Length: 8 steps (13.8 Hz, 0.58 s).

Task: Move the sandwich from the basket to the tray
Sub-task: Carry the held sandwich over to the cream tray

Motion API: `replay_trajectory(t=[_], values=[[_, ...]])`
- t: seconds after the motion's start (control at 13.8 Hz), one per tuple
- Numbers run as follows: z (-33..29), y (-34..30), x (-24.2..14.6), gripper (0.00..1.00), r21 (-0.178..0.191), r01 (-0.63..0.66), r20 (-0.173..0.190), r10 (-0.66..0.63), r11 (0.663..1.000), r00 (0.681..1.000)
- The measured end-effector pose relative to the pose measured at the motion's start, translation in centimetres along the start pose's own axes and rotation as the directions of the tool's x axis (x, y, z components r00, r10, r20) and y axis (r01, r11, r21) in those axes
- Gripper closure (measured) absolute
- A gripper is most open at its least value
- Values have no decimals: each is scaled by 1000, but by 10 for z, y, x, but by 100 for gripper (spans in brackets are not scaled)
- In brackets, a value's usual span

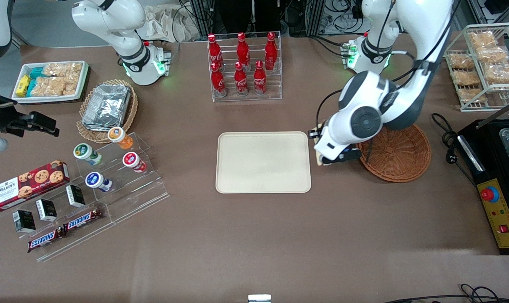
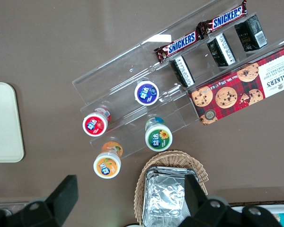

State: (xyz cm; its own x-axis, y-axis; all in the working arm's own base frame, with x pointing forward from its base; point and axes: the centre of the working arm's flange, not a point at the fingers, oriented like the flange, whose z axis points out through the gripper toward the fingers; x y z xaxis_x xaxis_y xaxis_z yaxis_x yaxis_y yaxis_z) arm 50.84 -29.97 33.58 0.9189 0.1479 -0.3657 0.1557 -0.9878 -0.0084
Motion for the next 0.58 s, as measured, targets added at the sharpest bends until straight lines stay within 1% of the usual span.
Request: replay_trajectory(t=[0.07, 0.29, 0.36, 0.58], values=[[10, 6, 8, 68, 9, -7, 6, 7, 1000, 1000], [32, 15, 33, 68, 9, -14, 35, 14, 1000, 999], [40, 18, 39, 68, 11, -19, 34, 19, 1000, 999], [63, 28, 48, 68, 2, -29, 32, 29, 1000, 999]])
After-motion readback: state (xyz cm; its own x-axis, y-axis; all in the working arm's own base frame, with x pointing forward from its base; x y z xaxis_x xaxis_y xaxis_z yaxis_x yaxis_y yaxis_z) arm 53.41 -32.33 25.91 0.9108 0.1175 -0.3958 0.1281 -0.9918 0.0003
